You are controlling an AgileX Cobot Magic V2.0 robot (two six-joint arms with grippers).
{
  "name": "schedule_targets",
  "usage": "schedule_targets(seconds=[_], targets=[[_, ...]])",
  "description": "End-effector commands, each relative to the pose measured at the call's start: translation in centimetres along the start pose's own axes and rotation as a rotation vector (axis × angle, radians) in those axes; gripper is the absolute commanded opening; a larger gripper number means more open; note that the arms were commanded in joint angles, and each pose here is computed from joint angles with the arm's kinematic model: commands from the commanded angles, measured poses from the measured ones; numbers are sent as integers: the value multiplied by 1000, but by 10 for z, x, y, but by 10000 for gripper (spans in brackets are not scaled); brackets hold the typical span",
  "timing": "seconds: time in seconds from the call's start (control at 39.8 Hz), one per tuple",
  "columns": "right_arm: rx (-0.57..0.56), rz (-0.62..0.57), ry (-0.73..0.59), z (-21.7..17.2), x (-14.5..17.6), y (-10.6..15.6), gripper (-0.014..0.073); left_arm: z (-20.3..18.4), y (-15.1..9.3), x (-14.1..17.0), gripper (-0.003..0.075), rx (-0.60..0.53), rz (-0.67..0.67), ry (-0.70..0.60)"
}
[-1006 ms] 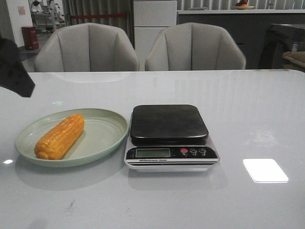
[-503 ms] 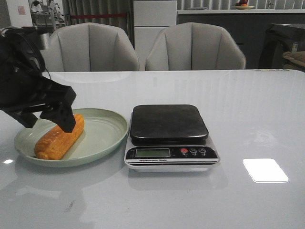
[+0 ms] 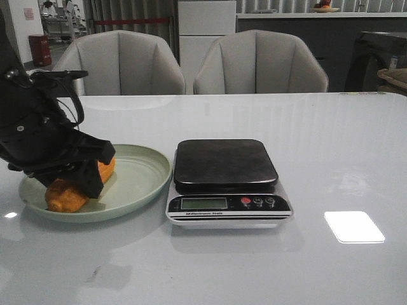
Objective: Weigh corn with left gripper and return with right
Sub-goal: 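Lower the left gripper onto the corn cob on the plate and grasp it, then carry the corn cob with the left gripper onto the scale and release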
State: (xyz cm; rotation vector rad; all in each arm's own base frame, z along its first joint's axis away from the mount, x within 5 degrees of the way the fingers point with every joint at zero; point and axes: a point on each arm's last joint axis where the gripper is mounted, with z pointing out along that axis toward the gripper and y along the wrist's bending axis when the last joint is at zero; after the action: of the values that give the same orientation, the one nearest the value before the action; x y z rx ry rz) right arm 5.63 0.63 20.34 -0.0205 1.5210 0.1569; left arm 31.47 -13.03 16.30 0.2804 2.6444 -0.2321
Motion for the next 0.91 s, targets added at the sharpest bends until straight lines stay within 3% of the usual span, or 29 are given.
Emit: schedule_targets(seconds=[0.0, 0.05, 0.23, 0.5, 0.65, 0.88], targets=[[-1, -19, -95, -2, -5, 0, 167, -21, -8, -25, 145, 37, -33, -110], [-1, -19, -95, -2, -5, 0, 167, -25, -10, -31, 108, 43, -36, -114], [-1, -19, -95, -2, -5, 0, 167, -45, -28, -58, 114, 77, -4, -144], [-1, -19, -95, -2, -5, 0, 167, -68, -90, -77, 114, 232, 39, -293], [-1, -19, -95, -2, -5, 0, 167, -65, -111, -77, 115, 292, 16, -335], [-1, -19, -95, -2, -5, 0, 167, -42, -139, -76, 122, 351, -21, -289]])
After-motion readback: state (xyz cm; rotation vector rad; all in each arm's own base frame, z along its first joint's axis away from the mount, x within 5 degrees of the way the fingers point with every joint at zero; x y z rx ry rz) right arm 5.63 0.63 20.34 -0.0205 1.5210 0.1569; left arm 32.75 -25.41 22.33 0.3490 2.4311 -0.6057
